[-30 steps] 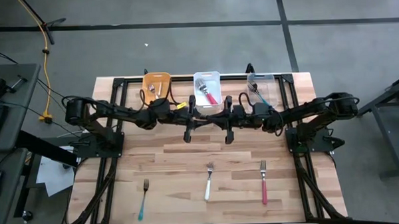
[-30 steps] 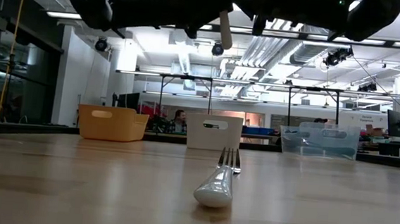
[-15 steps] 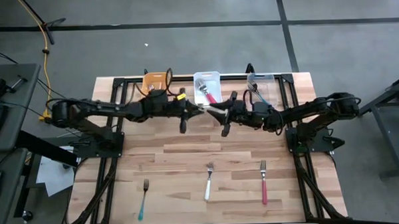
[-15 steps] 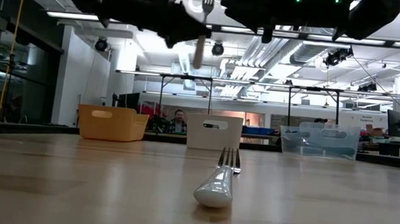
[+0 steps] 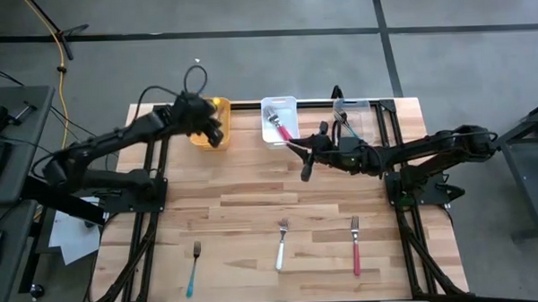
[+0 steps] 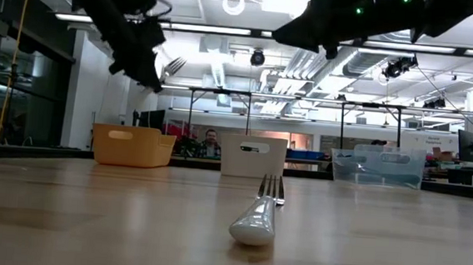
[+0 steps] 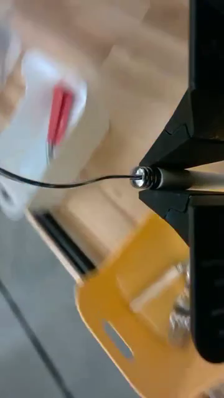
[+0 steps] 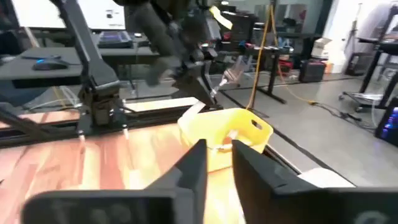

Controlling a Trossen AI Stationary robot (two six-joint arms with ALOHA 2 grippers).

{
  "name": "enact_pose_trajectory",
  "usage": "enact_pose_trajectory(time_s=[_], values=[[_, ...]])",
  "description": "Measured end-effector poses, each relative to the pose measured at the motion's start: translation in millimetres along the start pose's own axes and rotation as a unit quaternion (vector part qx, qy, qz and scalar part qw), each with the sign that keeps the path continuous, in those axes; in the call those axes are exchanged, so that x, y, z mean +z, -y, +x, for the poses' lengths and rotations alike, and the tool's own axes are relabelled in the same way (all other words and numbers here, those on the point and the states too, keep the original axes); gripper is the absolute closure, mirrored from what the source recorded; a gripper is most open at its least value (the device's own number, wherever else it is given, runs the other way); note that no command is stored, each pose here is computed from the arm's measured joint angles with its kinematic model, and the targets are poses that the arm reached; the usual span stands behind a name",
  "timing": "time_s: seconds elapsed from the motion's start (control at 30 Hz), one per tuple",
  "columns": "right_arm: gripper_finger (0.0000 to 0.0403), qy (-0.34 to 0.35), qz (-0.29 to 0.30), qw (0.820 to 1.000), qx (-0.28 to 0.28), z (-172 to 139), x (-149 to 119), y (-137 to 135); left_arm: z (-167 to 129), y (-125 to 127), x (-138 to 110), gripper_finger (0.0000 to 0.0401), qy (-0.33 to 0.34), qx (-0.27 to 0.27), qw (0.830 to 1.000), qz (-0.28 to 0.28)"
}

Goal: Sort silverware by color (type)
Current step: Put the top white fork into the yellow bin

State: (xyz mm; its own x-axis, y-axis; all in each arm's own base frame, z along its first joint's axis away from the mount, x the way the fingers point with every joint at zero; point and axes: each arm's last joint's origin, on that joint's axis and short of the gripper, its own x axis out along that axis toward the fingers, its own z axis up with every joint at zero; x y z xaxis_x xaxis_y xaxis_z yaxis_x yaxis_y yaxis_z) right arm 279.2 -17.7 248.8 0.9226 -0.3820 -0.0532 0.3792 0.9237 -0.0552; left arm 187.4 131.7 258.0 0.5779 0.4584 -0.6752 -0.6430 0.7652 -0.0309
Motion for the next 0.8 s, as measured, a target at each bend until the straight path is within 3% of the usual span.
enact_pose_trajectory(time_s=[0.2, 0.5, 0.8], values=[[0.0399, -0.004, 0.002, 1.0, -0.004, -0.6, -1.2, -2.5, 27.5, -48.2, 7.6, 0.0374, -0.042, 0.034, 0.997, -0.06], [0.0392, -0.007, 0.0, 1.0, 0.013, -3.8, -1.6, -11.5, 78.9, -83.5, -1.3, 0.0374, -0.133, 0.041, 0.985, -0.097], [0.0391, -0.017, -0.005, 1.0, 0.015, -4.0, -3.8, -12.2, 92.0, -97.3, -15.0, 0.0368, -0.188, 0.047, 0.976, -0.1]])
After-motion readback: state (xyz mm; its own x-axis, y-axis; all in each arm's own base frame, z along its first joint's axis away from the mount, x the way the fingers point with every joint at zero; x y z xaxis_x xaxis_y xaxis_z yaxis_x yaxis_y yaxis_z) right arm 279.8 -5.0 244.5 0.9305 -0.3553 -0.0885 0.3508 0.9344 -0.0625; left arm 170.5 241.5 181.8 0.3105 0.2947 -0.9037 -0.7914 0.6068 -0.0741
